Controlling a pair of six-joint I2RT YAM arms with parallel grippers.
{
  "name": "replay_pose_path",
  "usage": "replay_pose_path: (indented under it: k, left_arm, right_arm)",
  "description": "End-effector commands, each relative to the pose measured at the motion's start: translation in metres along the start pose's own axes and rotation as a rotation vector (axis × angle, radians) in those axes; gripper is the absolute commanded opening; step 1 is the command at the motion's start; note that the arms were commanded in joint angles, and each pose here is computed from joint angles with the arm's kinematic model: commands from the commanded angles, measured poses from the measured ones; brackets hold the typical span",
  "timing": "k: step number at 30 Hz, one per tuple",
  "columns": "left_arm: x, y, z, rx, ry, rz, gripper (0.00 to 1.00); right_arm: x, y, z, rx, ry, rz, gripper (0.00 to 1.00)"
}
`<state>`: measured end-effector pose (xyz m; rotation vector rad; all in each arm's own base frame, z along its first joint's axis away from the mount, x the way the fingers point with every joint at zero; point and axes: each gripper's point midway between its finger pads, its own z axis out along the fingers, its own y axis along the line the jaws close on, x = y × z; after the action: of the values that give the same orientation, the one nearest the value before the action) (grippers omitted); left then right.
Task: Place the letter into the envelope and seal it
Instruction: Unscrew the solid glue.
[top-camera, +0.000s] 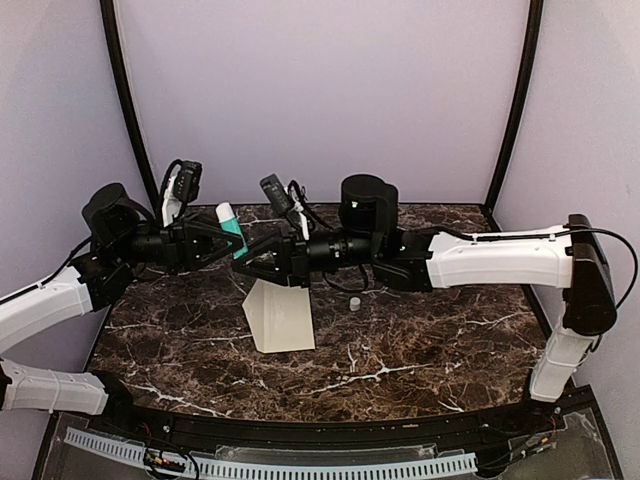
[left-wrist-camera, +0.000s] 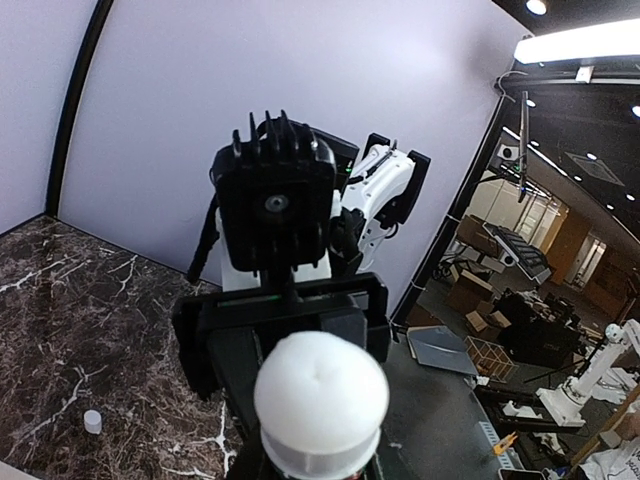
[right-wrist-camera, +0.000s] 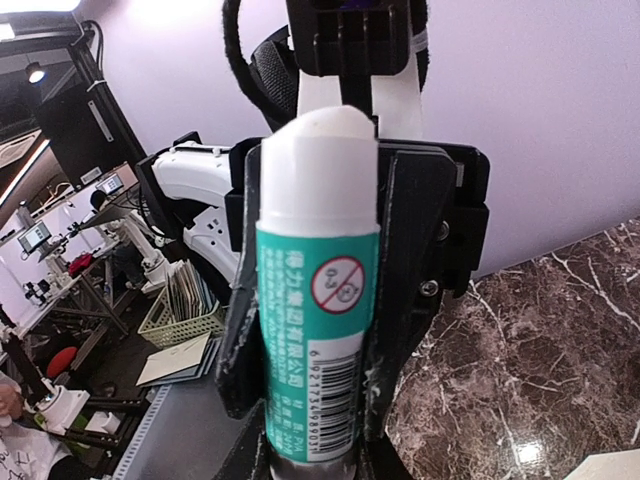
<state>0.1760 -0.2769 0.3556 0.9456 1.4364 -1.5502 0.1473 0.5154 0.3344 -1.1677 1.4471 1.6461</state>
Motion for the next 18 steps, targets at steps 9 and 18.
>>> replay_pose_path:
  k: [9,18]
  left_arm:
    - [-0.028,-0.004,-0.014,-0.081,-0.168,0.06,0.0]
    - [-0.037,0.01,-0.021,-0.158,-0.261,0.011,0.0]
  right_arm:
    - [-0.044,0.013,-0.038,-0.009,-0.189,-0.067,0.64]
    - [-0.041,-0.018,-0.036,0.202,-0.22,-0.054,0.72]
